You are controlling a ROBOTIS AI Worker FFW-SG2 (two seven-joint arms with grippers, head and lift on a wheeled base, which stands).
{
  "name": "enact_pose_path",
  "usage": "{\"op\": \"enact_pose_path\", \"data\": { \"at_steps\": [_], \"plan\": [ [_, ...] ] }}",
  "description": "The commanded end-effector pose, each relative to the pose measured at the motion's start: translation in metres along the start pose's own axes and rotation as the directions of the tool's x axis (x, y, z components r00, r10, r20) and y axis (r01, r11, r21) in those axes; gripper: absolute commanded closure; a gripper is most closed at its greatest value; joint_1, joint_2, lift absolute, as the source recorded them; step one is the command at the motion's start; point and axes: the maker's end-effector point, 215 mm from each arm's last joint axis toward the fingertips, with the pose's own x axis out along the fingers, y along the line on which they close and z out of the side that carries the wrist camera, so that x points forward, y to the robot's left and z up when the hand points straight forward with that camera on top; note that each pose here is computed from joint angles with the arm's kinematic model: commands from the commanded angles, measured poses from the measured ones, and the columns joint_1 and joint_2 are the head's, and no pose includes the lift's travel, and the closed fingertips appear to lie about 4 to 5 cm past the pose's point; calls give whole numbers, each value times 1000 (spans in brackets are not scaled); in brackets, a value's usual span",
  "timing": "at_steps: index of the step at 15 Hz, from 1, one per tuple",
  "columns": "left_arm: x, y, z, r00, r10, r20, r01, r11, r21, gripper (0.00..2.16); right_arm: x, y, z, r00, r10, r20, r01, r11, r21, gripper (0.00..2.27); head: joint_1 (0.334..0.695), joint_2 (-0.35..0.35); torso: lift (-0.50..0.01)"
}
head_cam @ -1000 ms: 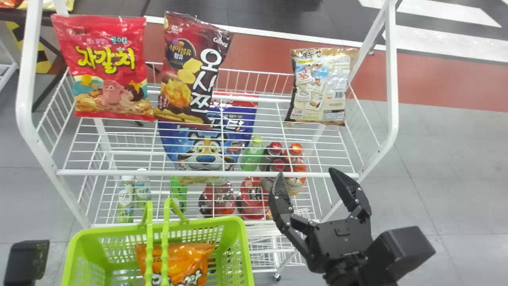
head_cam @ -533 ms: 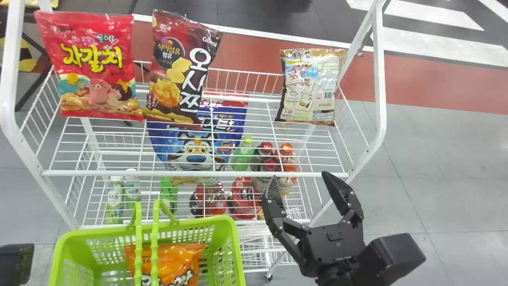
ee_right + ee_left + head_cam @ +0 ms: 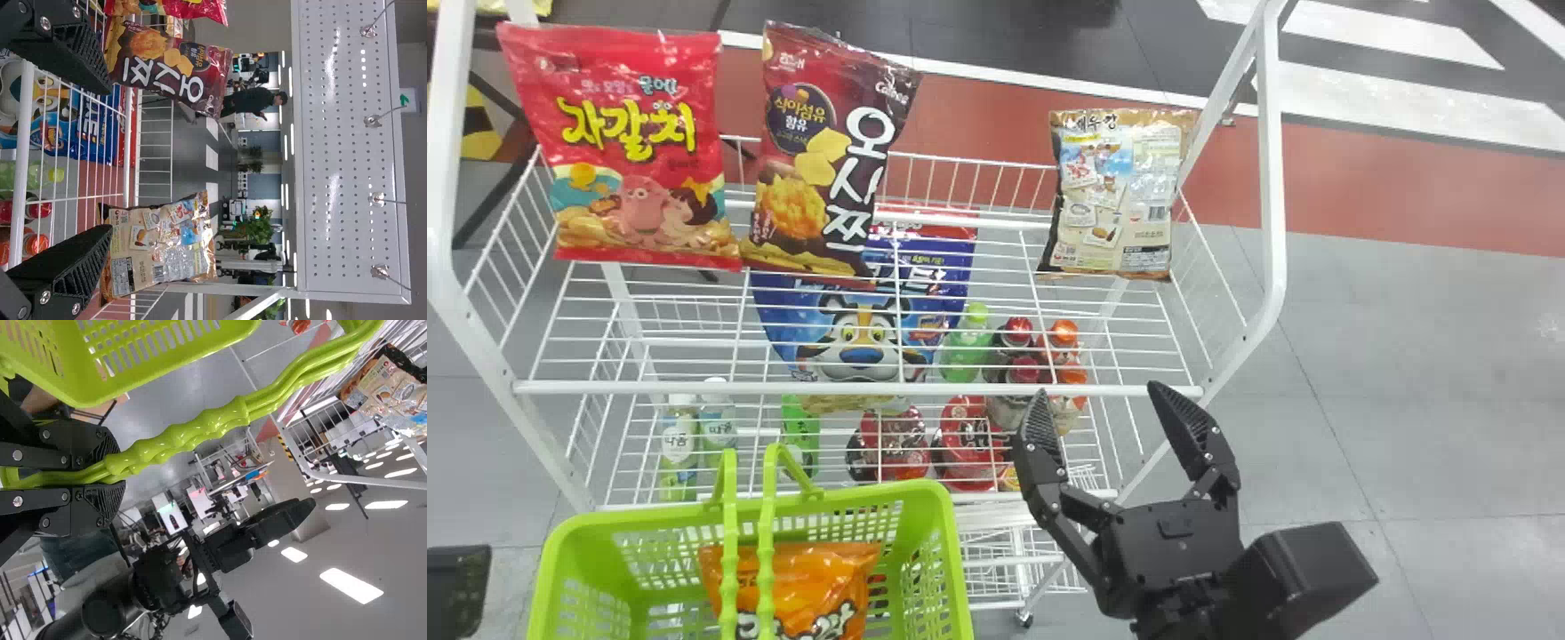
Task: Hold basket handle with left hand then pick Gamjakkang with right hand and place into basket
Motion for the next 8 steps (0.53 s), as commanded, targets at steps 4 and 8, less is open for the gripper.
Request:
{"op": "enact_pose_path", "data": {
  "at_steps": [4,8],
  "plan": [
    [-1,-1,0,1000,-1,2,1,1000,0,2148,0,-1,0,1000,-5,0,5,1000,-3,83,695,-262,-20],
    [-1,-1,0,1000,-2,3,2,1000,-2,2148,0,-2,1,1000,-4,3,4,1000,-4,87,695,-263,-20]
  ]
}}
